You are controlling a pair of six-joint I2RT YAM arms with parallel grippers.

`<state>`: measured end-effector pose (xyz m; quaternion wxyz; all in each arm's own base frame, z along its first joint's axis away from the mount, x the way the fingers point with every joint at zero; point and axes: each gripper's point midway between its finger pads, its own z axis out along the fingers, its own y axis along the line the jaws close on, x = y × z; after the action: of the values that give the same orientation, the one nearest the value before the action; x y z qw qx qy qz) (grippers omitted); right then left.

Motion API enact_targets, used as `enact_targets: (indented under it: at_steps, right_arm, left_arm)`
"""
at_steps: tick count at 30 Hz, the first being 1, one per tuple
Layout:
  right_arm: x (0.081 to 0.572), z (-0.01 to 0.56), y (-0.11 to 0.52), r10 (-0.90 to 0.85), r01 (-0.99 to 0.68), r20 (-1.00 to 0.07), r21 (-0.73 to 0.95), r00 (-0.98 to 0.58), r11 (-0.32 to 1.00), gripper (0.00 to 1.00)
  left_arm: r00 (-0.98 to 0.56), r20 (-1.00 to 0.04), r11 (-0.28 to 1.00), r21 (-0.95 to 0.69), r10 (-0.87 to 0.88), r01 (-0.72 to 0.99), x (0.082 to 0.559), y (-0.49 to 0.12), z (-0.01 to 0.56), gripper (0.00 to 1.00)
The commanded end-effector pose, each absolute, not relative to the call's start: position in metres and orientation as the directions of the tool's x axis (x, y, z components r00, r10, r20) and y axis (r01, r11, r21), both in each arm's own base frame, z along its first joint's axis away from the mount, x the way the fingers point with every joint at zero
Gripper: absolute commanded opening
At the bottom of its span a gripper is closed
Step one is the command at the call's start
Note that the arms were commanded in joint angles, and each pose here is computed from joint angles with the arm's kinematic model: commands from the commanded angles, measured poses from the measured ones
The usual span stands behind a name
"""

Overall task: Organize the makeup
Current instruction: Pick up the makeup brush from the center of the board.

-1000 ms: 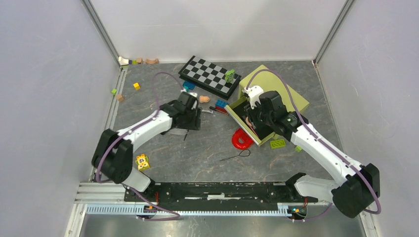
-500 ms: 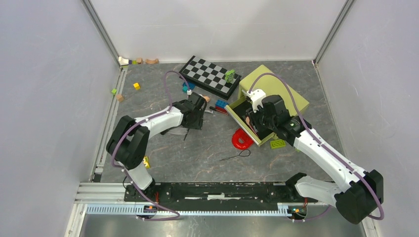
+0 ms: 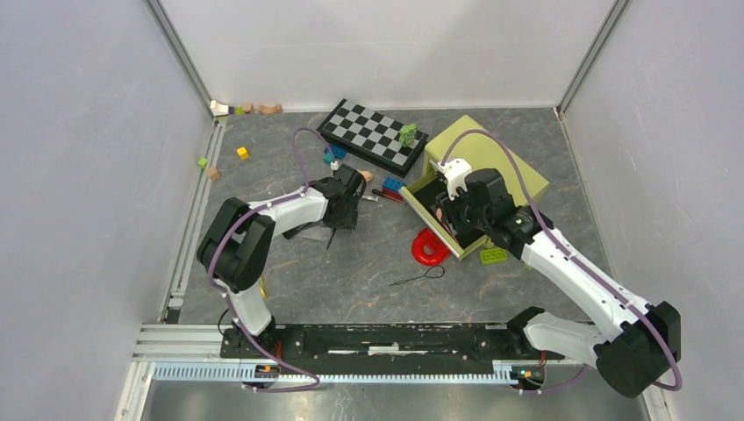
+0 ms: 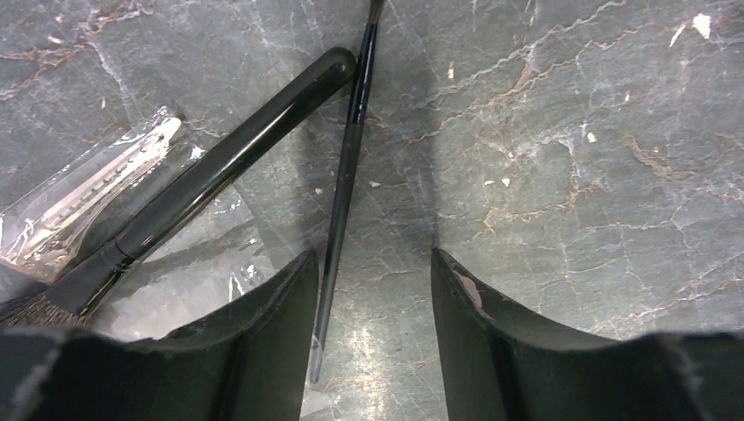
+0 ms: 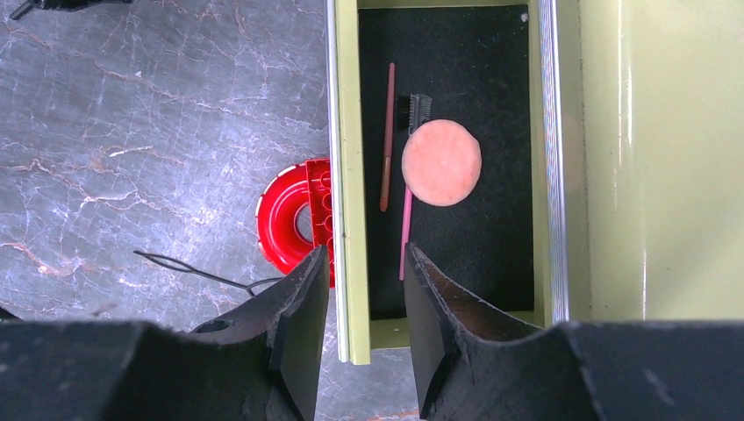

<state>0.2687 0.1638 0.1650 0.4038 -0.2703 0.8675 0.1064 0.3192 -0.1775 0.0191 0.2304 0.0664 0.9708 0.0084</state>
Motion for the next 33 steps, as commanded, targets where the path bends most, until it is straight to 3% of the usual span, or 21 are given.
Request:
enact_targets:
  at_steps: [1, 22, 28, 33]
  right_arm:
    - [0.271, 0.171, 0.169, -0.369, -0.563, -0.779, -0.024, -0.507, 0.826, 0.43]
    - [0.268, 0.169, 0.167, -0.361, -0.557, -0.779, -0.018, -0.513, 0.831, 0.44]
    - [0.267, 0.172, 0.166, -0.350, -0.549, -0.786, -0.015, -0.510, 0.836, 0.44]
    - [0.272, 0.185, 0.161, -0.270, -0.475, -0.815, 0.007, -0.513, 0.880, 0.47]
  left_arm:
    - [-0.902, -0.420, 0.993, -0.012, 0.098, 0.113, 0.315, -0.186, 0.003, 0.54]
    - [-0.903, -0.387, 0.979, -0.009, 0.184, 0.204, 0.287, -0.205, -0.011, 0.03]
    - [-0.878, -0.447, 0.971, -0.074, 0.171, 0.227, 0.293, -0.220, 0.022, 0.02]
    - [-0.828, -0.537, 0.919, -0.223, 0.162, 0.324, 0.291, -0.257, 0.072, 0.02]
